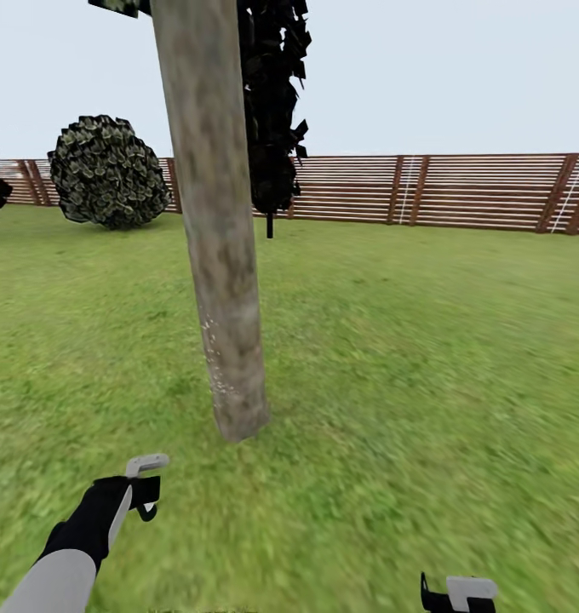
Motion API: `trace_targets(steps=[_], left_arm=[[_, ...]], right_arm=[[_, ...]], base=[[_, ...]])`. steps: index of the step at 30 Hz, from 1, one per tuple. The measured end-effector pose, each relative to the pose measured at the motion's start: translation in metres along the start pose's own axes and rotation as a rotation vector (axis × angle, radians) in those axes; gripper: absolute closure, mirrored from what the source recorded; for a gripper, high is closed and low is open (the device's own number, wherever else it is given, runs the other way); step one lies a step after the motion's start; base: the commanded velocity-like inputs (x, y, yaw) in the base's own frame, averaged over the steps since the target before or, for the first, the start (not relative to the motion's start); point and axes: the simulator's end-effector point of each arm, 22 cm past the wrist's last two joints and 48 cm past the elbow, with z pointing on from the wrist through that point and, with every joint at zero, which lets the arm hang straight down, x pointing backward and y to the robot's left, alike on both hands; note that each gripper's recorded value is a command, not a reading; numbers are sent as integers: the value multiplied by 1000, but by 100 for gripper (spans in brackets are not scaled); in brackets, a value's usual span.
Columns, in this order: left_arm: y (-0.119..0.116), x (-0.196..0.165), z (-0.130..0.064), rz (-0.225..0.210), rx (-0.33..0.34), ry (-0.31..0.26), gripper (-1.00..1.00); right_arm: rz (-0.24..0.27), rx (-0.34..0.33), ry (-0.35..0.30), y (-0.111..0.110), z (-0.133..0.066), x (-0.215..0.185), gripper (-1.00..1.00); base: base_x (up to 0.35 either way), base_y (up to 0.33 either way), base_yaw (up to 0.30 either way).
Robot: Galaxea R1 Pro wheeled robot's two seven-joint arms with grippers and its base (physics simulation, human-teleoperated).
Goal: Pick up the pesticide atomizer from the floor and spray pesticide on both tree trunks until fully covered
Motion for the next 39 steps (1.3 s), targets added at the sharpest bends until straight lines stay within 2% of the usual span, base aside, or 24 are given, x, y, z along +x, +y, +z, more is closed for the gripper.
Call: trace_targets(steps=[12, 19, 27, 39], left_arm=[[4, 2, 1, 9, -11, -4, 100], [0, -9, 1, 17, -3, -57, 100], [-8, -10, 1, 24, 2, -62, 100], [-8, -15, 0, 33, 0, -72, 100]], right_arm=[[-1, -3, -1, 1, 0, 0, -100], [0, -2, -1, 1, 0, 0, -100], [-2, 5, -3, -3, 1, -1, -100], [-6, 6, -4, -6, 1, -1, -100]], base=[[3, -268, 82], [191, -215, 252], [123, -242, 248], [30, -273, 15]])
